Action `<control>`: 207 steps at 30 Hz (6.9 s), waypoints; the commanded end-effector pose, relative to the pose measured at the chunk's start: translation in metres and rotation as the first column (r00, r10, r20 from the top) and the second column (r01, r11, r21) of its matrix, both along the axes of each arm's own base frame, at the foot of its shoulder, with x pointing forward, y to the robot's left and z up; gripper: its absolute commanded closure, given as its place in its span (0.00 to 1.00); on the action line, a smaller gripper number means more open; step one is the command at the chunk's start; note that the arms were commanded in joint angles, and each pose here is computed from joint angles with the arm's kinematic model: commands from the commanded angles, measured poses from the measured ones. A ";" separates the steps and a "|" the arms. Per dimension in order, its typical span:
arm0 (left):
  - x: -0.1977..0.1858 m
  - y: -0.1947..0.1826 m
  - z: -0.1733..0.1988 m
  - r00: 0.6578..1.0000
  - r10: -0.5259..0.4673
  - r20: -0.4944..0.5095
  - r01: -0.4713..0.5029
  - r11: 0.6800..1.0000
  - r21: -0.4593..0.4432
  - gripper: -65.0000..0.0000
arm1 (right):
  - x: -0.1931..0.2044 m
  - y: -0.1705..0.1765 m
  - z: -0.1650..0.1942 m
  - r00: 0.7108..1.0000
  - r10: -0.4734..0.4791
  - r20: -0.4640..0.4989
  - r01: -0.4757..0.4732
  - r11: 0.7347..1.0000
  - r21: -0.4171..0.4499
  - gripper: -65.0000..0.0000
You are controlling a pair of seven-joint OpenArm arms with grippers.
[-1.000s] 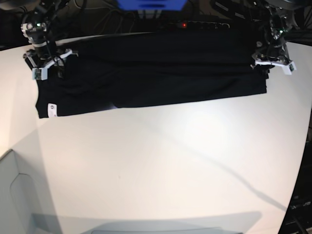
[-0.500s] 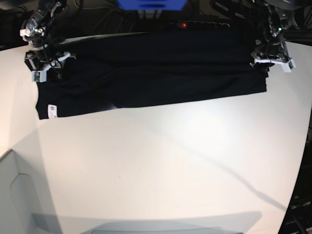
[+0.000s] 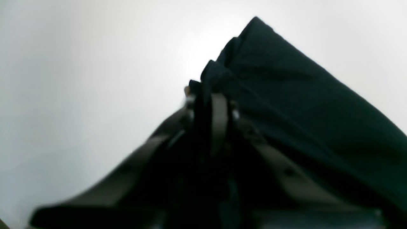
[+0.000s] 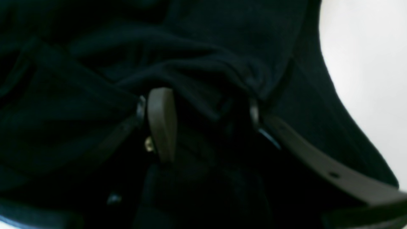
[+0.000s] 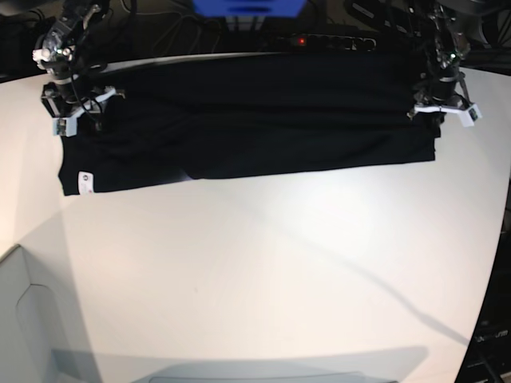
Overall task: Fold the T-shirt properly
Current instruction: 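Grasp the strip end with the left gripper and fold it toward the right gripper, then press and smooth the folded end with the left gripper, then move the left gripper to the folded edge and grasp it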
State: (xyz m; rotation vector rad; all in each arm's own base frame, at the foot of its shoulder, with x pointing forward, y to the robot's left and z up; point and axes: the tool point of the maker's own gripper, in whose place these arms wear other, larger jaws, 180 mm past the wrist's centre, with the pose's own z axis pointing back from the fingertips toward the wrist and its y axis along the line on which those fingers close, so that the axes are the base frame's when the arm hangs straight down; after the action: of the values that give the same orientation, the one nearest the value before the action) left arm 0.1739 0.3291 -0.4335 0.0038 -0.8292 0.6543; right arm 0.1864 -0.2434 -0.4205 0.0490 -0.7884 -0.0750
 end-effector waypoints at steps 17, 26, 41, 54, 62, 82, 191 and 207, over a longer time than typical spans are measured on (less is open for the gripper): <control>0.065 -0.064 0.107 0.957 -0.173 0.234 0.170 0.985 0.032 1.00 | 0.025 -0.006 0.013 0.999 0.023 0.039 -0.022 0.999 -0.029 0.56; 0.064 -0.121 0.108 0.940 -0.246 0.236 0.241 0.969 0.048 1.00 | 0.040 -0.006 0.021 0.997 0.022 0.078 -0.020 0.999 -0.028 0.56; 0.089 -0.292 0.116 0.777 -0.560 0.286 0.570 0.820 0.058 1.00 | 0.083 -0.004 0.023 0.990 0.089 0.107 -0.087 0.996 -0.021 0.56; 0.083 -0.407 0.099 0.579 -0.758 0.301 0.779 0.623 0.071 1.00 | 0.078 -0.027 0.024 0.992 0.093 0.087 -0.087 0.994 -0.070 0.56; 0.093 -0.441 0.096 0.535 -0.779 0.328 0.793 0.596 0.124 1.00 | 0.077 -0.027 0.023 0.992 0.094 0.079 -0.088 0.994 -0.071 0.56; 0.112 -0.465 0.086 0.503 -0.814 0.291 0.822 0.555 0.132 0.92 | 0.077 -0.025 0.022 0.992 0.100 0.075 -0.095 0.993 -0.070 0.56; 0.022 -0.428 0.127 0.159 -0.977 0.143 0.943 0.193 0.270 0.39 | 0.091 -0.040 0.077 0.974 0.038 0.225 -0.007 0.990 -0.138 0.42; 0.088 -0.277 0.059 0.626 -0.778 -0.055 0.767 0.601 0.226 0.39 | 0.091 -0.080 0.035 0.990 -0.045 0.133 0.054 0.996 -0.068 0.41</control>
State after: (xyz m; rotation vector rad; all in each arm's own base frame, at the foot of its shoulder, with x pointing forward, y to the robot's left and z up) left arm 0.2551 0.0548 -0.3852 -0.1506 -0.8088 -0.2893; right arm 0.2682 -0.3132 -0.4025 -0.0102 -0.8662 -0.1089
